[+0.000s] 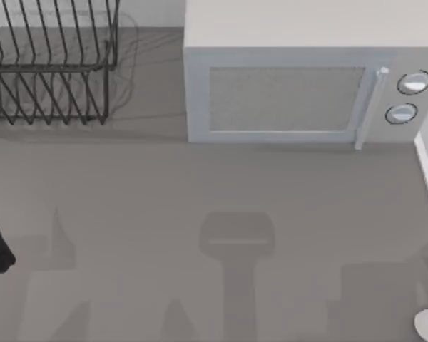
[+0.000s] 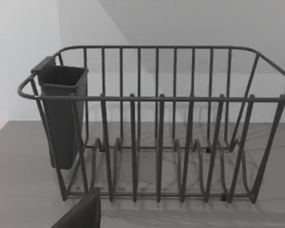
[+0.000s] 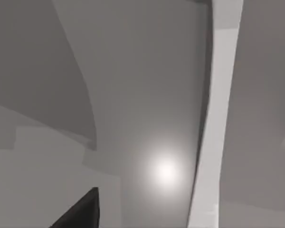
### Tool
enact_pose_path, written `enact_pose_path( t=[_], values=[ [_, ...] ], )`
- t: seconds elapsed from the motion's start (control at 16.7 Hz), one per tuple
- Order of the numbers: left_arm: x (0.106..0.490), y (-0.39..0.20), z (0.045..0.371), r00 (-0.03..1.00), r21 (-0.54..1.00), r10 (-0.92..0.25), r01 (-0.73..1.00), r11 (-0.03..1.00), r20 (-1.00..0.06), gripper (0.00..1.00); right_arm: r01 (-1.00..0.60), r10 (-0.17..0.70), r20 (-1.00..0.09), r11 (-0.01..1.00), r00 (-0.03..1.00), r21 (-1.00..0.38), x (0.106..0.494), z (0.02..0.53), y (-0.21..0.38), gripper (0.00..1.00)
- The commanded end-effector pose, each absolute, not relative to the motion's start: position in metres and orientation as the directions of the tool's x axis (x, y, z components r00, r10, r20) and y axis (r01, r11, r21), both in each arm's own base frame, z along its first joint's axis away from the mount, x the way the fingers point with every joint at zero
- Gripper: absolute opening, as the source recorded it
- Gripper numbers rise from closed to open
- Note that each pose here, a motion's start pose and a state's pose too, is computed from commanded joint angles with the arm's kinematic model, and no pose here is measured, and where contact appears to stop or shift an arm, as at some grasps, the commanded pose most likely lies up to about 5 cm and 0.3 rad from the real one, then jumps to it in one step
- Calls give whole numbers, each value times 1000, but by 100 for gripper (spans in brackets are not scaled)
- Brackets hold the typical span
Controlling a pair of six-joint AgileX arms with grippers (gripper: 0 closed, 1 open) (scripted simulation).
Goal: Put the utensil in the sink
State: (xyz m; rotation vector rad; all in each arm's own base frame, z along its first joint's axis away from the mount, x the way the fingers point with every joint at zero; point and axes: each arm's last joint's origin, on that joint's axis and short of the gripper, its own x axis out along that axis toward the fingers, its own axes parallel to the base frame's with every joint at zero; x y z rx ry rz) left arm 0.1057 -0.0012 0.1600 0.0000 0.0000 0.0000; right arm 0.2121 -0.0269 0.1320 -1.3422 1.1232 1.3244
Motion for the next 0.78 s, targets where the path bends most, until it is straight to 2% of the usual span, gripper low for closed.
enact_pose_path(
  t=[0.24, 0.54, 0.78],
  values=[
    [106, -1, 160, 1000, 0, 0, 0, 1000, 0, 100, -985, -6, -1000, -170, 4, -3, 207, 98, -26, 100],
    [106, -1, 160, 1000, 0, 0, 0, 1000, 0, 100, -985, -5, -1000, -170, 1, 0, 206, 93, -26, 100],
    [106, -1, 160, 1000, 0, 0, 0, 1000, 0, 100, -985, -5, -1000, -170, 1, 0, 206, 93, -26, 70]
  ],
)
